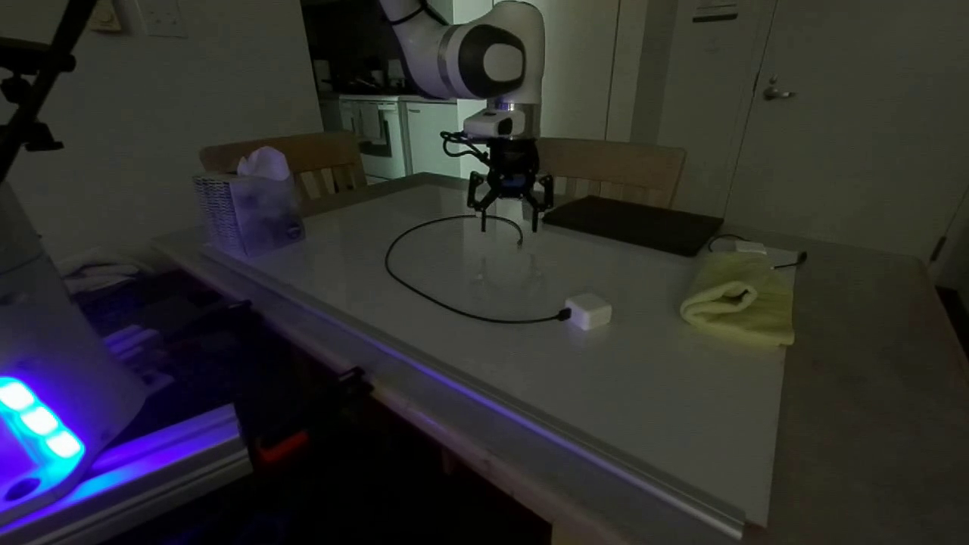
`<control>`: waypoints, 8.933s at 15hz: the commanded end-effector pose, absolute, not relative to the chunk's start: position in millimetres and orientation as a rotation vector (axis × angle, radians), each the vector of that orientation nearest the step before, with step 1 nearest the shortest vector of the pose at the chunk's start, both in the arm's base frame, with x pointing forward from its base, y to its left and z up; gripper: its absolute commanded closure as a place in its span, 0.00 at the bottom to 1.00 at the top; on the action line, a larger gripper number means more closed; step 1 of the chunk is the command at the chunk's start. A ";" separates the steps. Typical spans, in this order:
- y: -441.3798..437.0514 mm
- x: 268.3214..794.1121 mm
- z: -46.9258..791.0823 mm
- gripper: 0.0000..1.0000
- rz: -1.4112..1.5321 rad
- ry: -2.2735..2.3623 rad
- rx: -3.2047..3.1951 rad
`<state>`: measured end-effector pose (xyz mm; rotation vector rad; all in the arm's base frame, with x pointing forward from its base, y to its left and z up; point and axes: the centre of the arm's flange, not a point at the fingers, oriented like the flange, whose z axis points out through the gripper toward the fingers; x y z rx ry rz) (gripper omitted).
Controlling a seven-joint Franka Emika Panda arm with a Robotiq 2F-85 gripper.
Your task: Straighten the cable
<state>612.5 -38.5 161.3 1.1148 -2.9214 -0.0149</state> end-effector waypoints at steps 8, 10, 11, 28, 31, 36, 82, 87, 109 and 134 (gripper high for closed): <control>-40.3 617.2 143.4 0.00 0.322 -3.009 1.211; -40.9 614.5 142.2 0.00 0.299 -3.004 1.161; -41.3 612.7 143.0 0.00 0.302 -3.010 1.156; -24.0 603.6 147.1 0.46 0.225 -3.004 1.099; -20.1 599.3 148.9 0.68 0.214 -3.000 1.103; -15.9 596.2 152.0 0.99 0.145 -2.994 1.146; 2.4 622.4 133.3 0.00 0.097 -2.700 1.445; 0.7 629.0 129.6 0.27 0.050 -2.732 1.398; 92.7 661.4 165.2 0.95 -0.036 -2.650 1.886; 150.6 676.8 165.6 0.99 -0.022 -2.130 2.548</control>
